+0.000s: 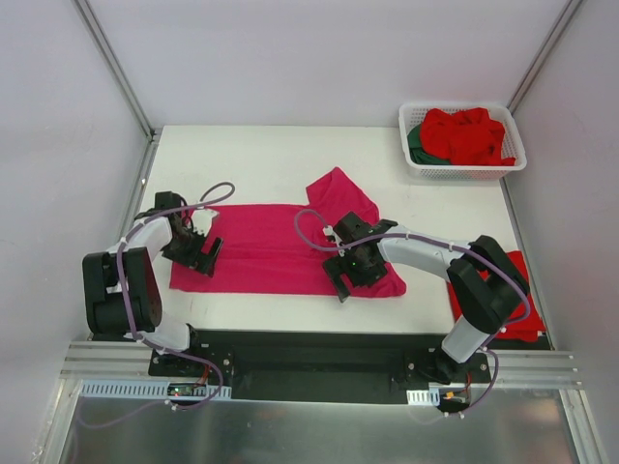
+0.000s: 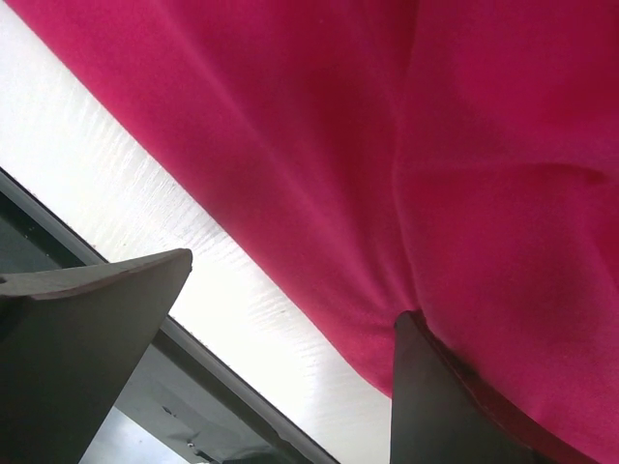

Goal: Fold and stack the t-shirts

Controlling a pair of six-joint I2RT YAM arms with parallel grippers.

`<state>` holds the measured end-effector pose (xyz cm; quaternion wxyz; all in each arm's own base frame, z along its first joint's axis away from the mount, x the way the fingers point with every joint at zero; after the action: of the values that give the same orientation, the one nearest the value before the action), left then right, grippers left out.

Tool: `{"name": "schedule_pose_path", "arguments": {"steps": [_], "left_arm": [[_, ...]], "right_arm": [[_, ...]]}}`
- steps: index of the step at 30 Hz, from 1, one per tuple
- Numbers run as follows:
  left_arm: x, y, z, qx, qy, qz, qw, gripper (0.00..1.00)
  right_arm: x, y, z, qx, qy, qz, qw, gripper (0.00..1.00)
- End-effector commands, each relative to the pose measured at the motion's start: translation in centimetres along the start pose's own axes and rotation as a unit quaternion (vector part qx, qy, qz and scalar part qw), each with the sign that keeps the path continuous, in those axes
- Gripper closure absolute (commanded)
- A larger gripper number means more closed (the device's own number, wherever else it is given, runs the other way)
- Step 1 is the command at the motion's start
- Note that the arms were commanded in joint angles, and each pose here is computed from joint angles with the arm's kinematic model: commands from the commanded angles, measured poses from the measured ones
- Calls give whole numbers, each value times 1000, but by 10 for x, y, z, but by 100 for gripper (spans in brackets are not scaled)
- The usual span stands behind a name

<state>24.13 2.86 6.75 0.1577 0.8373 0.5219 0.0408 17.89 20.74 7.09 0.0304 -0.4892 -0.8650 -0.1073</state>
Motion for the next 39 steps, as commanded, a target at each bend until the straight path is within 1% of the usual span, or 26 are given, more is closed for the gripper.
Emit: {"name": "schedule_pose_path", "arguments": {"steps": [1, 6, 9, 13, 14, 16, 17, 18, 19, 20, 21, 23, 25, 27, 31, 35, 37, 39], "left_arm": [[-15, -30, -11, 41, -5, -6, 999, 1], [-21, -36, -18, 35, 1, -3, 999, 1], [-20, -33, -22, 28, 6, -1, 1000, 1], [-20, -24, -34, 13, 8, -2, 1000, 1], [-20, -21, -37, 9, 8, -4, 1000, 1], [-18, -6, -51, -15, 15, 0, 1000, 1], [-19, -4, -57, -18, 12, -4, 1000, 1], [-16, 6, -67, -33, 20, -2, 999, 1], [-16, 11, -73, -43, 20, 0, 999, 1], [-17, 14, -78, -47, 19, -3, 999, 1], [-14, 25, -89, -64, 27, 0, 998, 1], [-14, 35, -96, -83, 25, 1, 996, 1], [-11, 47, -100, -99, 20, 1, 995, 1], [-14, 59, -99, -120, -5, -3, 993, 1], [-17, 72, -85, -129, -58, -28, 990, 1], [-19, 78, -80, -133, -80, -36, 987, 1], [-21, 79, -80, -137, -85, -36, 986, 1], [-22, 76, -80, -138, -85, -34, 986, 1]], "right_arm": [[1, -15, -4, 38, 1, 6, 999, 4], [8, -19, -3, 41, 18, 17, 999, 4], [15, -20, -5, 39, 13, 3, 999, 4], [27, -15, -18, 18, 1, -15, 1000, 4], [31, -9, -28, -4, 2, -18, 1000, 4], [30, -3, -41, -25, -11, -15, 1000, 4], [31, 1, -47, -37, -16, -16, 999, 4], [31, 10, -59, -62, -23, -18, 998, 4], [32, 12, -65, -67, -24, -19, 997, 4], [29, 18, -70, -81, -41, -22, 996, 4], [26, 25, -75, -99, -57, -22, 993, 4], [23, 36, -78, -125, -74, -23, 989, 4], [19, 50, -71, -157, -94, -27, 983, 4], [17, 58, -61, -173, -105, -30, 979, 4], [18, 83, -33, -205, -114, -26, 972, 4], [12, 97, -18, -243, -152, -21, 958, 2], [7, 105, -18, -263, -172, -15, 949, 1], [1, 107, -17, -269, -199, -10, 942, 2]]}}
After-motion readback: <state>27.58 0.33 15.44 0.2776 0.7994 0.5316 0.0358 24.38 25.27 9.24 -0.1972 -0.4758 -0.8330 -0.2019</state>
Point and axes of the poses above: each gripper's point midway between its finger pads, its own z axis out along the fingers, its own x axis along the line the jaws close on, y = z × x, the point moved 5 cm from there along -z, back along the fingers, and after that the axes turned 3 degrees about z, right-handed, at the moved point
